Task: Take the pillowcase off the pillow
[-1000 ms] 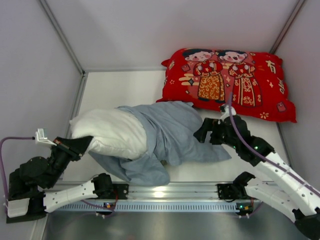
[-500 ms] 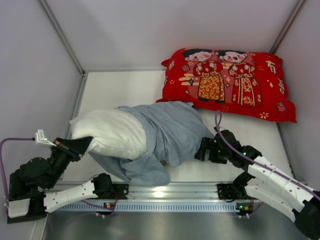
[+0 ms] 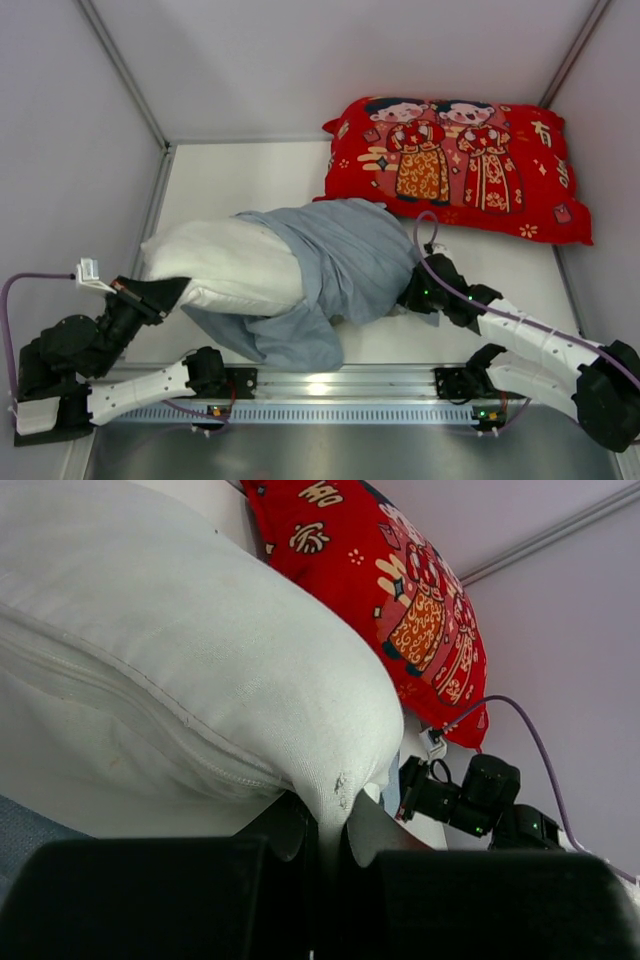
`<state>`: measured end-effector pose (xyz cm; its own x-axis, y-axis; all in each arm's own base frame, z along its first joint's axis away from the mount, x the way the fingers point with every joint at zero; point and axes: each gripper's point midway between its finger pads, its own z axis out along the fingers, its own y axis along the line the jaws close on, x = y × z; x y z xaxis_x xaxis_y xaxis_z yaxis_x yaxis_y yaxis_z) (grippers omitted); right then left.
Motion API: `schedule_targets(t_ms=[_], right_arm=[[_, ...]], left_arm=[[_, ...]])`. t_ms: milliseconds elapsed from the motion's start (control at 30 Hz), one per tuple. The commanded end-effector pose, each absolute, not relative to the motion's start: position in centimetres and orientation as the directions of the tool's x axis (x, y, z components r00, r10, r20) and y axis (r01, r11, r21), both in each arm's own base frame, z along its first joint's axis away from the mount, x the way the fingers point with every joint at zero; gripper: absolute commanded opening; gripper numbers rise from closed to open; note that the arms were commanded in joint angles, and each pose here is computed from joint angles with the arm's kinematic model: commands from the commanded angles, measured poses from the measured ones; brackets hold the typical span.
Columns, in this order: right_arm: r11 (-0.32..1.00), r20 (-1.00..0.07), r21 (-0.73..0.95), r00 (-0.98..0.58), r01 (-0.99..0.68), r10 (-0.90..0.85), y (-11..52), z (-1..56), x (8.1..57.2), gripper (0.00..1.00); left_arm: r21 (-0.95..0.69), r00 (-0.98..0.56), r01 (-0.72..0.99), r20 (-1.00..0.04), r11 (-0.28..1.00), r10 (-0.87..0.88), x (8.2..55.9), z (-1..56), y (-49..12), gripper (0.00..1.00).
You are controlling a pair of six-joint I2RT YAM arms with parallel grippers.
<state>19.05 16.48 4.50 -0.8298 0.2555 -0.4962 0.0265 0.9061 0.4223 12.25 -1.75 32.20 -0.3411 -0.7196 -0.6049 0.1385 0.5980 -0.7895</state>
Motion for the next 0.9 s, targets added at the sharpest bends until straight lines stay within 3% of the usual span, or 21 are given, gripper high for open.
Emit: schedule_targets(t_ms=[0,167,400,567,867], right_arm=[[0.92,-0.638,0.375,-0.687,0.117,0.348,14.3,7.4,23.0,0.0],[0.916,-0.729,0.339,-0.555,0.213,0.399,11.6,10.6,25.4,0.0],[0.868,-0.763,0.379,-0.422,0.323,0.49,7.3,16.6,29.2,0.0],[0.789,-0.755,0.471,-0.282,0.395,0.592,1.8,21.6,31.7,0.0],[0.642,-0.698,0.547,-0.13,0.537,0.704,-8.5,23.5,33.4,0.0]], left_arm=[[-0.837,-0.313,0.15,-0.544,0.526,-0.778,12.3,34.4,-1.4,0.0],[-0.885,-0.309,0.171,-0.466,0.434,-0.829,11.6,35.8,0.2,0.0],[-0.913,-0.275,0.209,-0.399,0.351,-0.875,10.4,37.8,3.6,0.0],[-0.912,-0.262,0.223,-0.397,0.345,-0.88,10.2,38.4,4.4,0.0],[-0.913,-0.265,0.244,-0.388,0.328,-0.883,9.5,39.2,5.5,0.0]])
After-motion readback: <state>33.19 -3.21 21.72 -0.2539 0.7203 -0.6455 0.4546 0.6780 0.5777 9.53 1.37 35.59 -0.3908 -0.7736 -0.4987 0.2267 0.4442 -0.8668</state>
